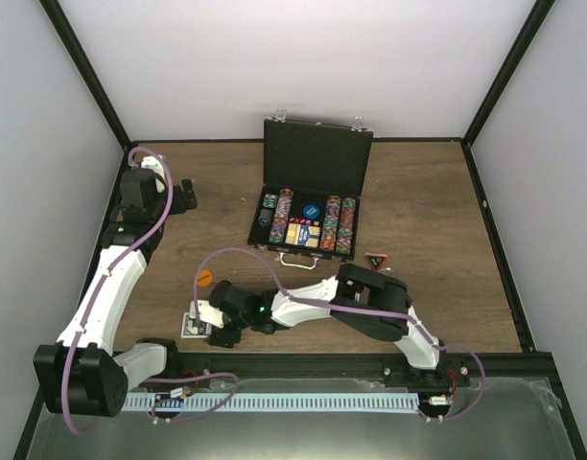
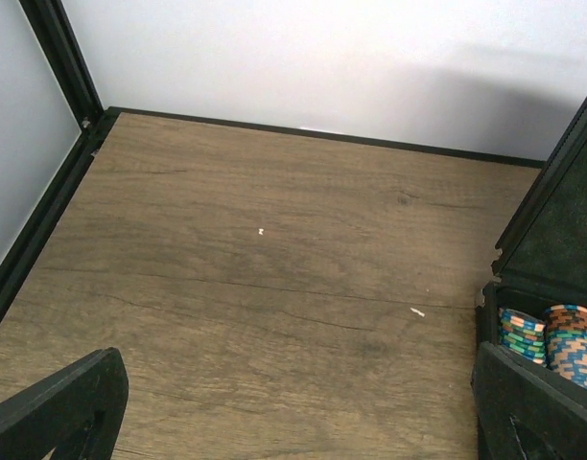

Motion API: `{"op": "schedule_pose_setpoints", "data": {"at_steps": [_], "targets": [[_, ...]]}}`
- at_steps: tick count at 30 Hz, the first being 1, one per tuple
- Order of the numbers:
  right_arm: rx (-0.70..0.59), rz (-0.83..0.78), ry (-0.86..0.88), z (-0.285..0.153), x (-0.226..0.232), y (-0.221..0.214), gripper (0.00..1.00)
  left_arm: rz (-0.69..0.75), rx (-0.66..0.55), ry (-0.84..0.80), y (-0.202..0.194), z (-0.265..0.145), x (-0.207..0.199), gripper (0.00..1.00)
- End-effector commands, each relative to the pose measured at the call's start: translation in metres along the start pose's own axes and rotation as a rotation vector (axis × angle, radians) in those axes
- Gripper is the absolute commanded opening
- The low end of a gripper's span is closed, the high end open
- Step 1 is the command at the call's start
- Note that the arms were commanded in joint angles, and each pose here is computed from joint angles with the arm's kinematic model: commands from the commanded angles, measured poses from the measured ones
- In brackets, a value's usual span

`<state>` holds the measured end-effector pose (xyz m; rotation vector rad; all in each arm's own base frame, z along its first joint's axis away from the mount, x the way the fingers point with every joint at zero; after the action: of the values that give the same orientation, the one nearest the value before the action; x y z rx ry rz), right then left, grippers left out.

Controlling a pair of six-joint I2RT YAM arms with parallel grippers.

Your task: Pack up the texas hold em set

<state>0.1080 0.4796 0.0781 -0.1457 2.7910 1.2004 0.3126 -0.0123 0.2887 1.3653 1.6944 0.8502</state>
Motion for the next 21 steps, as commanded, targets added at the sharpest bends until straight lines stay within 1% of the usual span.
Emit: {"op": "schedule_pose_setpoints", "data": {"at_steps": [1,4,9,14,17,21], "targets": [[-0.032,0.022,0.036,-0.004,0.0,0.0,0.73,-0.008,-0.004,-0.021,0.001,0.001,-0.003,1.0],[-0.043,0.046,0.023,-0.012,0.0,-0.004,0.64,-0.007,0.001,-0.024,0.0,0.002,-0.004,1.0],[-0.064,0.084,-0.032,-0.034,-0.002,-0.012,0.55,-0.004,0.007,-0.024,-0.002,0.003,-0.005,1.0],[-0.064,0.151,-0.166,-0.07,-0.016,-0.026,0.54,-0.006,0.014,-0.048,-0.004,0.003,-0.009,1.0],[-0.07,0.231,-0.252,-0.098,-0.031,-0.041,0.53,0.004,0.027,-0.077,-0.007,0.005,-0.018,1.0],[-0.153,0.332,-0.366,-0.145,-0.054,-0.055,0.54,0.027,0.079,-0.154,-0.019,0.01,-0.04,1.0]]}}
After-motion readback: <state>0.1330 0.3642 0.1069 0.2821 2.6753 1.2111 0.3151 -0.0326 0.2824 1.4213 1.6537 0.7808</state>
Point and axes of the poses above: each gripper's point midway between its finger pads, its own z axis out along the fingers, its own x axis along the line the jaws close on, y = z × x, the point moved 7 cm from there along -z, back along the fingers, and after that the axes turned 4 degrees about -z, right-handed, at the moved point
